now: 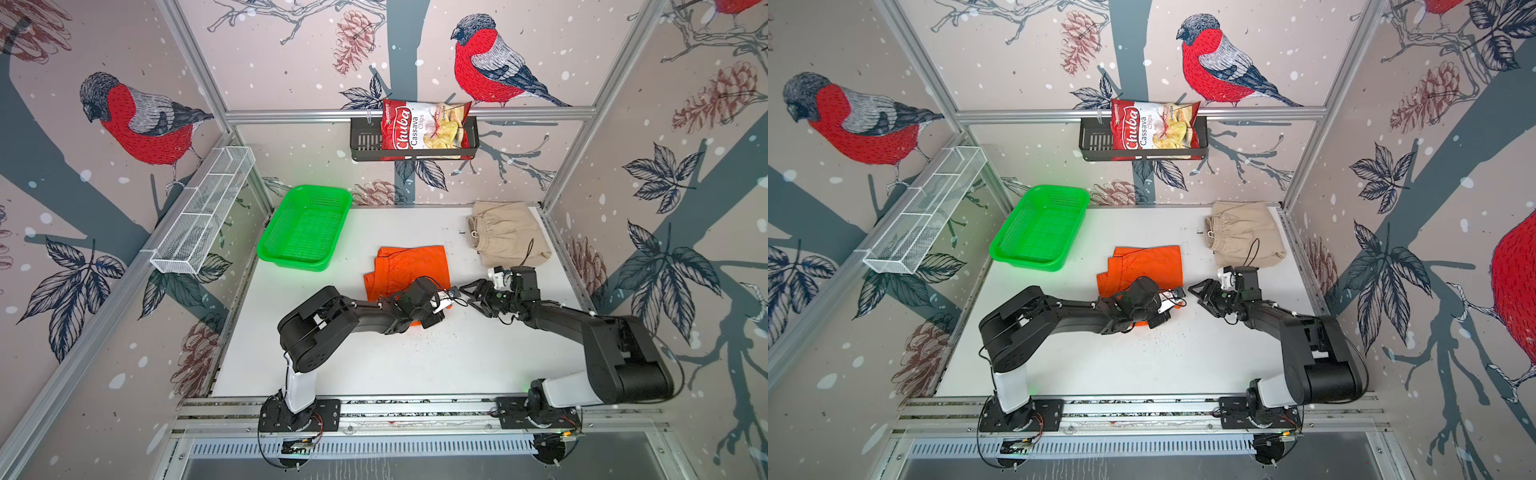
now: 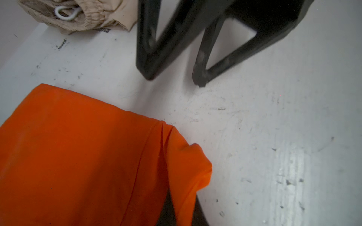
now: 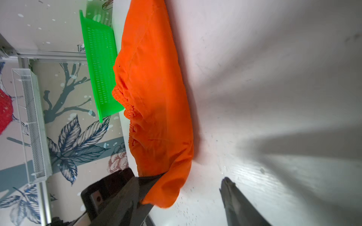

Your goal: Fold and stack the shorts

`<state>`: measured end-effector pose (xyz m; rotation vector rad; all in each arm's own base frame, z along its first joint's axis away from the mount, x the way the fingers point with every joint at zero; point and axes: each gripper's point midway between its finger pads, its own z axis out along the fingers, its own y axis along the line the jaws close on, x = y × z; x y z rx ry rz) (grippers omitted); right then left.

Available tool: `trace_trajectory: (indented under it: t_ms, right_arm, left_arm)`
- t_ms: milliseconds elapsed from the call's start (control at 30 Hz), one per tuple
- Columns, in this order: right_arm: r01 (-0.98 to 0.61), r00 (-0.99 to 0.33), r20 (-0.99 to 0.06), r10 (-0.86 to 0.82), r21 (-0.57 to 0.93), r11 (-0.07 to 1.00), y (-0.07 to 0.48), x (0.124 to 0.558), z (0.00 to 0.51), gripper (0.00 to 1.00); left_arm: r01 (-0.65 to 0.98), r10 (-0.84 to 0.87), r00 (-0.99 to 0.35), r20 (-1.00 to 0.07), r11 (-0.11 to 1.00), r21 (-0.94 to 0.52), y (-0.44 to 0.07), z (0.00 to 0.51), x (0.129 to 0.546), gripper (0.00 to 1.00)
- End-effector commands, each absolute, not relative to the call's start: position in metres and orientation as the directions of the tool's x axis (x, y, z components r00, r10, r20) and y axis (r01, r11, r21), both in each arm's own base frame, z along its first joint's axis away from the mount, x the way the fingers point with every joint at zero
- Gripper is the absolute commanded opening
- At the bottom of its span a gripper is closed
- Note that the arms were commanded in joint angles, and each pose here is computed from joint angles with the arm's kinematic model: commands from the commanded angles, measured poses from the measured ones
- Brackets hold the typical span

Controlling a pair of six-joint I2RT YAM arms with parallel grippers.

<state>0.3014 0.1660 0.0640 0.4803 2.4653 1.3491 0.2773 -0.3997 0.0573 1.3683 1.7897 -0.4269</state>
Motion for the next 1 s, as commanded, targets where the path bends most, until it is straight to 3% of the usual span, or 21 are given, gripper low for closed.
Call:
trace_trajectory:
  t_ms: [0, 167, 633, 667, 733, 767, 833, 900, 967]
  right_arm:
    - [0.155, -0.892, -0.047, 0.449, 0.902, 0.402, 0.18, 0.32, 0.08, 0.7]
    - [0.143, -0.909, -0.021, 0.417, 0.922, 0.359, 0.205, 0.332, 0.083, 0.71]
    - [0.145, -0.936, 0.026, 0.352, 0.937, 0.319, 0.258, 0.353, 0.066, 0.67]
    - [0.139, -0.938, 0.021, 0.347, 0.938, 0.319, 0.26, 0.355, 0.066, 0.62]
    - [0.119, -0.945, -0.002, 0.328, 0.929, 0.349, 0.261, 0.358, 0.064, 0.33]
    - [0.1, -0.948, -0.028, 0.317, 0.919, 0.38, 0.259, 0.36, 0.061, 0.25]
    - [0.065, -0.951, -0.098, 0.293, 0.864, 0.499, 0.248, 0.365, 0.054, 0.07]
    - [0.003, -0.947, -0.2, 0.251, 0.775, 0.632, 0.234, 0.373, 0.055, 0.01]
    - [-0.067, -0.936, -0.299, 0.185, 0.668, 0.741, 0.218, 0.383, 0.063, 0.01]
  left_arm:
    - [0.902, 0.499, -0.064, -0.864, 0.4, 0.164, -0.409, 0.091, 0.278, 0.05]
    - [0.906, 0.428, -0.004, -0.904, 0.385, 0.178, -0.405, 0.1, 0.268, 0.04]
    - [0.915, 0.368, 0.009, -0.93, 0.371, 0.156, -0.408, 0.11, 0.263, 0.02]
    - [0.916, 0.37, 0.007, -0.929, 0.37, 0.154, -0.408, 0.109, 0.262, 0.02]
    - [0.912, 0.38, 0.003, -0.925, 0.379, 0.159, -0.406, 0.108, 0.264, 0.03]
    - [0.906, 0.383, -0.005, -0.924, 0.394, 0.158, -0.405, 0.109, 0.266, 0.06]
    - [0.891, 0.392, -0.025, -0.92, 0.426, 0.157, -0.4, 0.112, 0.27, 0.25]
    - [0.865, 0.383, -0.047, -0.922, 0.478, 0.154, -0.393, 0.121, 0.276, 0.45]
    - [0.818, 0.351, -0.086, -0.932, 0.559, 0.136, -0.381, 0.133, 0.285, 0.57]
